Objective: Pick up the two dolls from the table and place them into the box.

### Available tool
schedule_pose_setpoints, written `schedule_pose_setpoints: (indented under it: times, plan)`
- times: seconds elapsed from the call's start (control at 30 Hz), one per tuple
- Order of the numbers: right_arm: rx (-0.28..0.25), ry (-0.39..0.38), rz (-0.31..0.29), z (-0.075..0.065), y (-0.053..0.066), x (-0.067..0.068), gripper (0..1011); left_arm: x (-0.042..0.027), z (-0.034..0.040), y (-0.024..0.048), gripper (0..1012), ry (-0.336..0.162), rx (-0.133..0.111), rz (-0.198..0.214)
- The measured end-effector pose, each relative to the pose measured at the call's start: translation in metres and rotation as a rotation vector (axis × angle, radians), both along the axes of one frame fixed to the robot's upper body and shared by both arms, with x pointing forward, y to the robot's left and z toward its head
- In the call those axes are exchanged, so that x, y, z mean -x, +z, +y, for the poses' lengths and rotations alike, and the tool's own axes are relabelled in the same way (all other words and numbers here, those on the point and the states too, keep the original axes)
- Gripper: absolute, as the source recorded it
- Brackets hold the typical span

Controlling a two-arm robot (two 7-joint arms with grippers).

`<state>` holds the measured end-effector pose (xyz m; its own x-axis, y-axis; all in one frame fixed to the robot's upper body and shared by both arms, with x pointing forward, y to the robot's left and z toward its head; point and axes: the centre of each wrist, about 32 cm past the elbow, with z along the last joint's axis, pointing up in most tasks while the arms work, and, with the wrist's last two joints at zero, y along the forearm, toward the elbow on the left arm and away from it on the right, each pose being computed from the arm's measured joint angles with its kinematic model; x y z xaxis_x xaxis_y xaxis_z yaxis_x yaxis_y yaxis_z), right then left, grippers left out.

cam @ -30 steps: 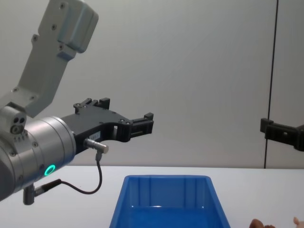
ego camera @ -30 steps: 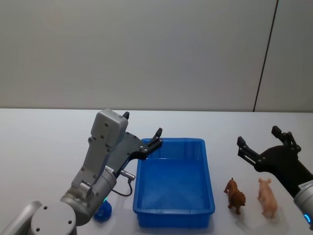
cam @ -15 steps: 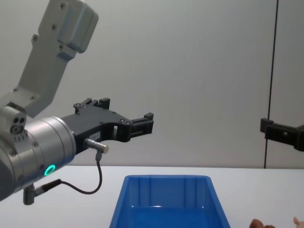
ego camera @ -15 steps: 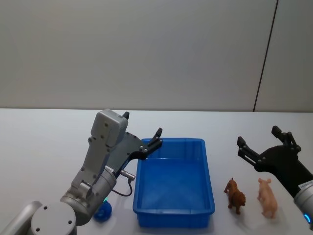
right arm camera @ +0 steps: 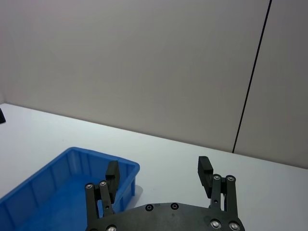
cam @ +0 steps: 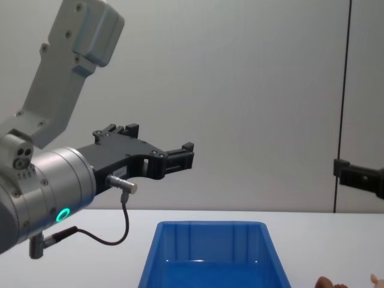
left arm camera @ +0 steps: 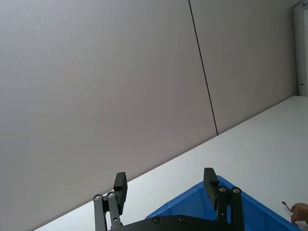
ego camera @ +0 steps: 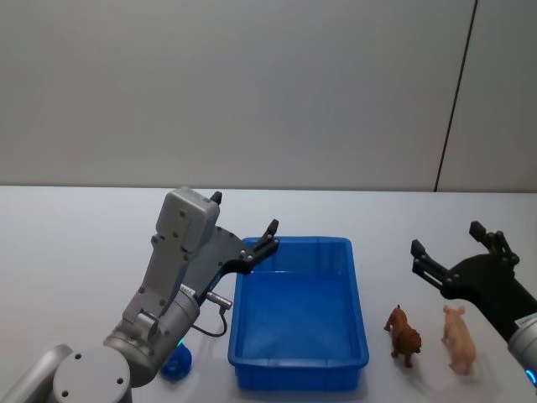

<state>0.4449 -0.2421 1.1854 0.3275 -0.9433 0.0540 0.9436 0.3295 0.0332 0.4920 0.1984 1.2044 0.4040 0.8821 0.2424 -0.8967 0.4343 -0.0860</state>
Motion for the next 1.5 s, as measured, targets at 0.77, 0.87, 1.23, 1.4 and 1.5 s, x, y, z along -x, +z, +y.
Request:
schedule_pose_setpoints:
  times: [0.77, 0.87, 1.23, 1.4, 1.5]
  plan:
    - [0.126, -0.055, 0.196, -0.028, -0.024, 0.001, 1001, 0.0, 0.0, 0.0, 1001, 0.0, 0.0, 0.0]
    - [0.129, -0.056, 0.232, -0.031, -0.028, 0.001, 1001, 0.0, 0.0, 0.0, 1001, 0.0, 0.0, 0.0]
    - [0.126, -0.054, 0.349, -0.037, -0.045, -0.001, 1001, 0.0, 0.0, 0.0, 1001, 0.0, 0.0, 0.0]
    - [0.122, -0.056, 0.379, -0.037, -0.05, -0.002, 1001, 0.0, 0.0, 0.0, 1001, 0.0, 0.0, 0.0]
    - [0.118, -0.057, 0.397, -0.037, -0.053, -0.004, 1001, 0.0, 0.0, 0.0, 1001, 0.0, 0.0, 0.0]
